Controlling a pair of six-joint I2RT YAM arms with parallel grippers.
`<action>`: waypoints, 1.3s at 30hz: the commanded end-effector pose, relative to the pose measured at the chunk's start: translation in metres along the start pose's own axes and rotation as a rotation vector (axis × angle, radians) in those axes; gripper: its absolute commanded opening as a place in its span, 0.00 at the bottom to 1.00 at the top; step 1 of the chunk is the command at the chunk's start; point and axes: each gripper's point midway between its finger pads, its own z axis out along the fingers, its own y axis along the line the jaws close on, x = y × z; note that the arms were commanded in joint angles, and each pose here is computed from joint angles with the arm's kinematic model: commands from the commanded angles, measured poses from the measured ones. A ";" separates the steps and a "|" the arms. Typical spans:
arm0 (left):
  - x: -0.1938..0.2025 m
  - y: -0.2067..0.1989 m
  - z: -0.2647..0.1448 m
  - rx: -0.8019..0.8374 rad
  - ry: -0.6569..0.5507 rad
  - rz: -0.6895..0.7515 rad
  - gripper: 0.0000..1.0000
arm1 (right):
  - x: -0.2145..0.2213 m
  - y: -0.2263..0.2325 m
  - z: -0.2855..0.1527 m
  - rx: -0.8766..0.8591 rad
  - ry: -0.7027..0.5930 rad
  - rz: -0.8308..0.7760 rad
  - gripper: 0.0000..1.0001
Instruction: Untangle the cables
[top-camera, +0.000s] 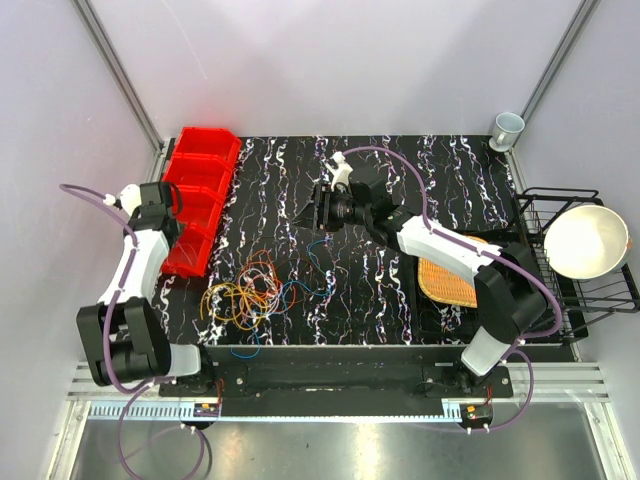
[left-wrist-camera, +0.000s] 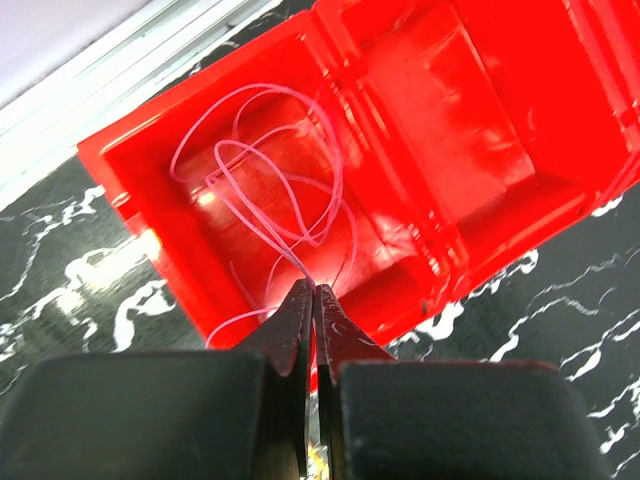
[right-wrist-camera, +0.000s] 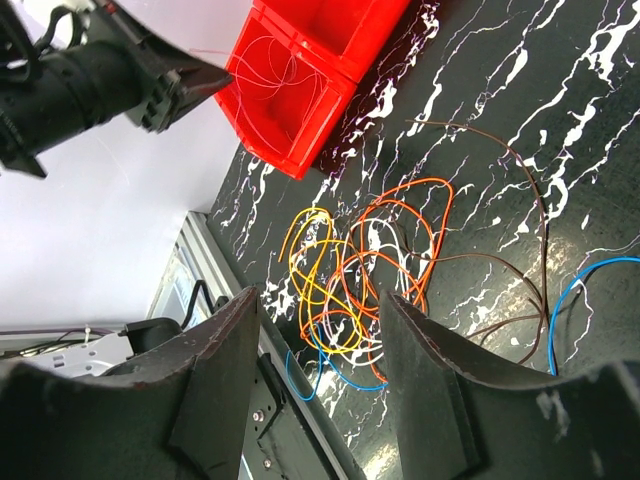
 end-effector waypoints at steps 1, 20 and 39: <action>-0.027 -0.020 0.009 0.046 -0.071 -0.100 0.00 | -0.021 0.023 -0.010 -0.068 -0.059 -0.041 0.57; -0.009 -0.014 0.026 0.076 -0.006 -0.199 0.00 | -0.016 0.016 -0.002 -0.063 -0.045 -0.037 0.57; -0.033 -0.008 -0.001 0.103 -0.070 -0.190 0.40 | -0.015 0.013 -0.001 -0.060 -0.043 -0.033 0.57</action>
